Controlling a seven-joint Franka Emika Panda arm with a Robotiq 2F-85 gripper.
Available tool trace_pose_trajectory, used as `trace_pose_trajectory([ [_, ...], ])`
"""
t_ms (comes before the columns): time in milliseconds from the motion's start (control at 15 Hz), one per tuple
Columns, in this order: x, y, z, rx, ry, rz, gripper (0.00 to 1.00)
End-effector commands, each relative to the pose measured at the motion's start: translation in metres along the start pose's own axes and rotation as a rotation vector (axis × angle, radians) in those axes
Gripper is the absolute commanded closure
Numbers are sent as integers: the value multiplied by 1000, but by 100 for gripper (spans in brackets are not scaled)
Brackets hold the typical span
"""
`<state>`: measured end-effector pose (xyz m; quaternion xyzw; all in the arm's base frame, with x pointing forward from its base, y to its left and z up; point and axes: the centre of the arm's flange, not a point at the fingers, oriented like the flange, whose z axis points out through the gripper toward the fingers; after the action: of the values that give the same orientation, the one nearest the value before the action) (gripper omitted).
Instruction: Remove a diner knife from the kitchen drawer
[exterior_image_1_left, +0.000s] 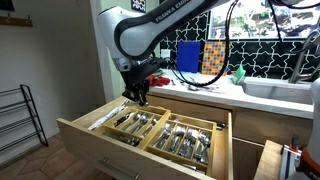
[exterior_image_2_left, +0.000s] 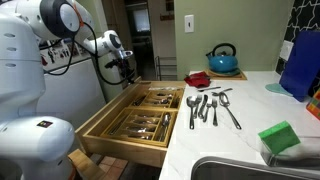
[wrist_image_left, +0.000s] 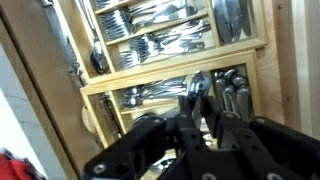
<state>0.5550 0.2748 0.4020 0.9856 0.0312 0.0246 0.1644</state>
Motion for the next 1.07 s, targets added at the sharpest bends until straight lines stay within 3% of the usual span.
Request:
trace_pose_trajectory([
  [0, -18, 37, -12, -141, 23, 134, 89],
  [600, -31, 110, 2, -480, -118, 437, 89],
  [1000, -42, 154, 15, -612, -195, 558, 89],
])
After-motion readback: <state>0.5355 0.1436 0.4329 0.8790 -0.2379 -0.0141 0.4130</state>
